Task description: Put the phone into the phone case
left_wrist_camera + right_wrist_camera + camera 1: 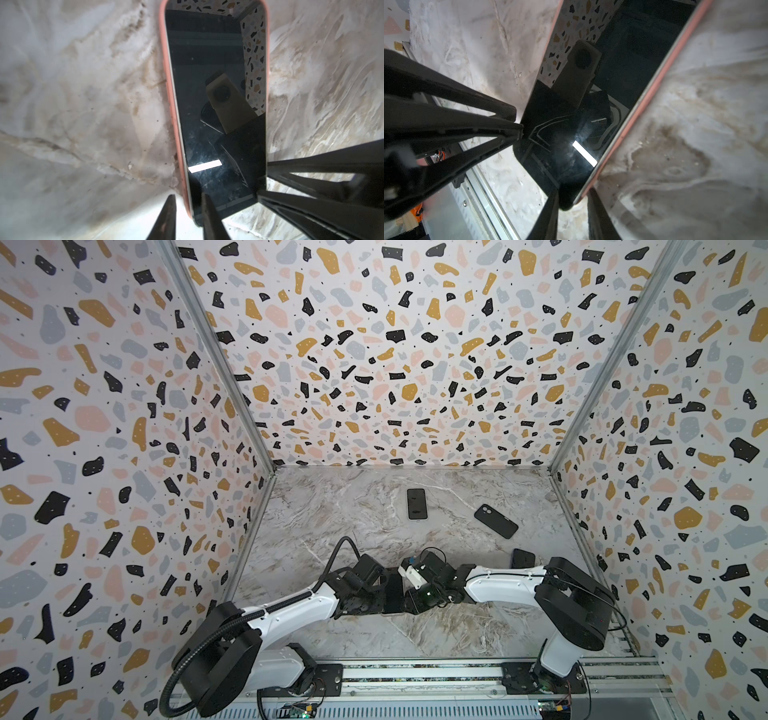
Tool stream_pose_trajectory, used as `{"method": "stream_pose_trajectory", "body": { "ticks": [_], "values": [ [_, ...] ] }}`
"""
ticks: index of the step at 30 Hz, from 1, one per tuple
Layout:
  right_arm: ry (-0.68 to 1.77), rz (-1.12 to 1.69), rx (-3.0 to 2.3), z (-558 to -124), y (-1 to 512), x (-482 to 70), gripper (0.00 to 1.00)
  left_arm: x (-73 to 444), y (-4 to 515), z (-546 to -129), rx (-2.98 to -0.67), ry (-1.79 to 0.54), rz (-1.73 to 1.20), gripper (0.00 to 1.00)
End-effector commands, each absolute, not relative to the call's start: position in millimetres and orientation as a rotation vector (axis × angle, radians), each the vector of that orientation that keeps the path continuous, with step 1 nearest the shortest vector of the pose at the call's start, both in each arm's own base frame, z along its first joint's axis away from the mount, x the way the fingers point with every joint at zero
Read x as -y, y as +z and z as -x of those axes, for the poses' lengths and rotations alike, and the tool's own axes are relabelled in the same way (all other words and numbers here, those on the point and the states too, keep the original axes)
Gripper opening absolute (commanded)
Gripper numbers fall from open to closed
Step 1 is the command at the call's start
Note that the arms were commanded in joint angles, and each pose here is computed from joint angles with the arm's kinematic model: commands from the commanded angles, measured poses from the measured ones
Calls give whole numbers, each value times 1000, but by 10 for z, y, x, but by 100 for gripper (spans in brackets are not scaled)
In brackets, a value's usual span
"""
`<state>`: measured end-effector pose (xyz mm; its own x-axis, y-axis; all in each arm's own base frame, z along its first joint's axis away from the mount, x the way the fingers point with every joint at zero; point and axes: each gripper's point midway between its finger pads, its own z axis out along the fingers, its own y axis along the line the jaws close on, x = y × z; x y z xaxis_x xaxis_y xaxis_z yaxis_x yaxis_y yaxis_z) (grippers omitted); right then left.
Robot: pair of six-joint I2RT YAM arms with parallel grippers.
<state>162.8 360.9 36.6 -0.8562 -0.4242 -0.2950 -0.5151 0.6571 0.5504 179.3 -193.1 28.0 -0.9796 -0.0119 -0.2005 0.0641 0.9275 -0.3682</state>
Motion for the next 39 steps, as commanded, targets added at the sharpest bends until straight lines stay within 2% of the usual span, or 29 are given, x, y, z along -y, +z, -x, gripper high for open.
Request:
{"method": "stream_pose_trajectory", "body": {
  "ticks": [1,5,11,33,39],
  "values": [
    [1007,796,-2686,-1685,479,-3717,26,1889,124,-1690,-2925,-564,-23,15],
    [1011,792,-2687,-1687,472,-3722,26,1887,43,-1649,-2938,-578,-14,7],
    [1014,793,-2690,-1680,466,-3729,26,1861,3,-1635,-2940,-569,-7,0],
    [1030,784,-2672,-1687,524,-3739,26,1763,-334,-1508,-2990,-534,15,0],
    [1029,755,-2633,-1795,672,-3699,28,1774,-189,-1600,-2955,-510,-15,0]
  ]
}}
